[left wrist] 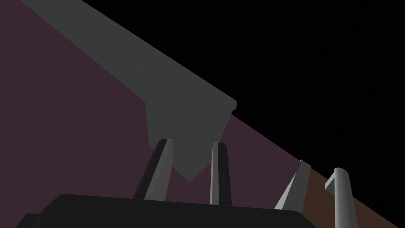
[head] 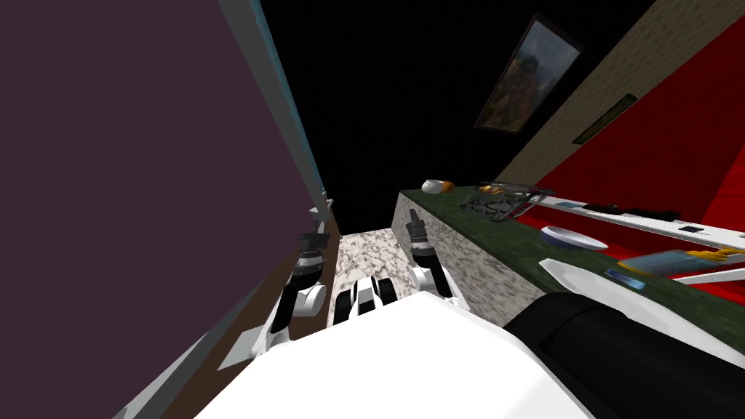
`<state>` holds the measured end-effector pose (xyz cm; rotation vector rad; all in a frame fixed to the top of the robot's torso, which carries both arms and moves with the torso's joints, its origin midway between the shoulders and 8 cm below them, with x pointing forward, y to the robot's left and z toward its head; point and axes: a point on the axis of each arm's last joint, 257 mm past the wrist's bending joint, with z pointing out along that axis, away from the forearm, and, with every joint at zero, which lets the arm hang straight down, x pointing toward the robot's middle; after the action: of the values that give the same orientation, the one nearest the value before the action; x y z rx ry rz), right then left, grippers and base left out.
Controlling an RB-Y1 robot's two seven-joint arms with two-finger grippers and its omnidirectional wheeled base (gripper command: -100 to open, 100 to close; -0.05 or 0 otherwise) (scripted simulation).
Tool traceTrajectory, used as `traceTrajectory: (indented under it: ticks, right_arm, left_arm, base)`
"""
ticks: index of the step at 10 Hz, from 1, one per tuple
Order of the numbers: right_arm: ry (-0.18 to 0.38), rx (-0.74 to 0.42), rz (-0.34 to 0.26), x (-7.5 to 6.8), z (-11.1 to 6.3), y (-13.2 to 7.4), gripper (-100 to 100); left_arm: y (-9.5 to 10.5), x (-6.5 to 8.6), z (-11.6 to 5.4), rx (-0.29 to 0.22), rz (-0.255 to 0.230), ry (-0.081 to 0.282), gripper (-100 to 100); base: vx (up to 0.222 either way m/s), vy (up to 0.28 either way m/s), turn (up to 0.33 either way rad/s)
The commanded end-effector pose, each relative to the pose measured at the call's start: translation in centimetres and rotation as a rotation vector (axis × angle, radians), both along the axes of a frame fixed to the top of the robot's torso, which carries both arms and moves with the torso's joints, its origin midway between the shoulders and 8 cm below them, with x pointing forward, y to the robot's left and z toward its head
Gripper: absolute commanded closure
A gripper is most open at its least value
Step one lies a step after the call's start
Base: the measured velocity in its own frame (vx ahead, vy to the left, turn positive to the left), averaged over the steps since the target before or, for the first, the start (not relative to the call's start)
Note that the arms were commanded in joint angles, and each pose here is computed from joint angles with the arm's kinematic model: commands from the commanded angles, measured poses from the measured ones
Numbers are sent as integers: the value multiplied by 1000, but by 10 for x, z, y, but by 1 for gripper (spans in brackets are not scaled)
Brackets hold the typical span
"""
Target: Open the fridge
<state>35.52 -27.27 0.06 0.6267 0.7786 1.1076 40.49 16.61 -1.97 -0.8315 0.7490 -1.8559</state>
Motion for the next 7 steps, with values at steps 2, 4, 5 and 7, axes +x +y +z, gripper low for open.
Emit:
traceTrajectory:
  ticks: [2,4,5,7]
  right_arm:
    - [0,0,0,0,0,0,0]
    - [0,0,0,0,0,0,0]
    - [0,0,0,0,0,0,0]
    - [0,0,0,0,0,0,0]
  left_arm:
    - [-36,-24,19,-11,-124,-49,100]
    - [-50,-33,22,-14,-174,-58,100]
    - [-50,-33,22,-14,-174,-58,100]
    - [-56,-38,24,-16,-199,-62,100]
  base:
    - [-164,11,-198]
    - [-152,17,-174]
    - [-127,15,-124]
    - [-55,-8,-26]
